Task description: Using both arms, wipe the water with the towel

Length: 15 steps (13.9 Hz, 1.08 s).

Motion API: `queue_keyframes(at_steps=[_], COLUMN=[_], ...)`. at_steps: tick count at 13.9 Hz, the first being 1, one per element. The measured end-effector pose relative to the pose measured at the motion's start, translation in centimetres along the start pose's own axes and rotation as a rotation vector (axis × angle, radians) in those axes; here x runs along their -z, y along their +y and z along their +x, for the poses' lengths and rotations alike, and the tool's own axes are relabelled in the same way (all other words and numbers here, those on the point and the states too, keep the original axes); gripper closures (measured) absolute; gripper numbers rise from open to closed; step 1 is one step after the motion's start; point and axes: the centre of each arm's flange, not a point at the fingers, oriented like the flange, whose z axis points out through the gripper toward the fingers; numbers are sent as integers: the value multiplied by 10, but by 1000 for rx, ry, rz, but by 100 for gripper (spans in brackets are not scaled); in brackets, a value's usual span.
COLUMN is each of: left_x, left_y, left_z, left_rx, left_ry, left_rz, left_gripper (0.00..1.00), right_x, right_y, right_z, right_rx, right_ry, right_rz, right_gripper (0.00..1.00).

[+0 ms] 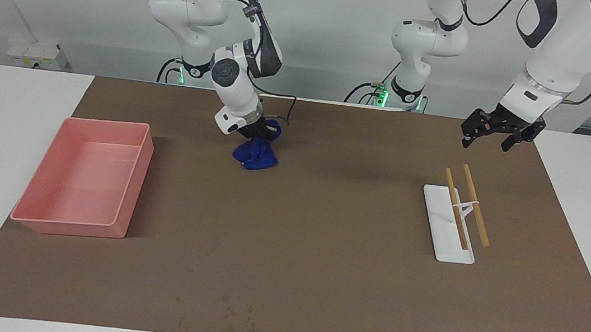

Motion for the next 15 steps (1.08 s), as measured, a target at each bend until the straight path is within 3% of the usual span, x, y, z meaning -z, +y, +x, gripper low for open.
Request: queue_keyframes(at_steps=[5, 10, 15], left_x=[0, 0, 0], left_y=[0, 0, 0], left_z=[0, 0, 0], left_rx=[0, 0, 0], left_ry=[0, 0, 0], left_rz=[0, 0, 0], left_gripper=[0, 0, 0], right_x=[7, 51, 100], right_y=[19, 104, 116], right_z=[14, 84, 125], right_rx=[228, 455, 520], right_ry=[-2, 65, -18], right_rz=[22, -109, -169], right_gripper=[81, 81, 81])
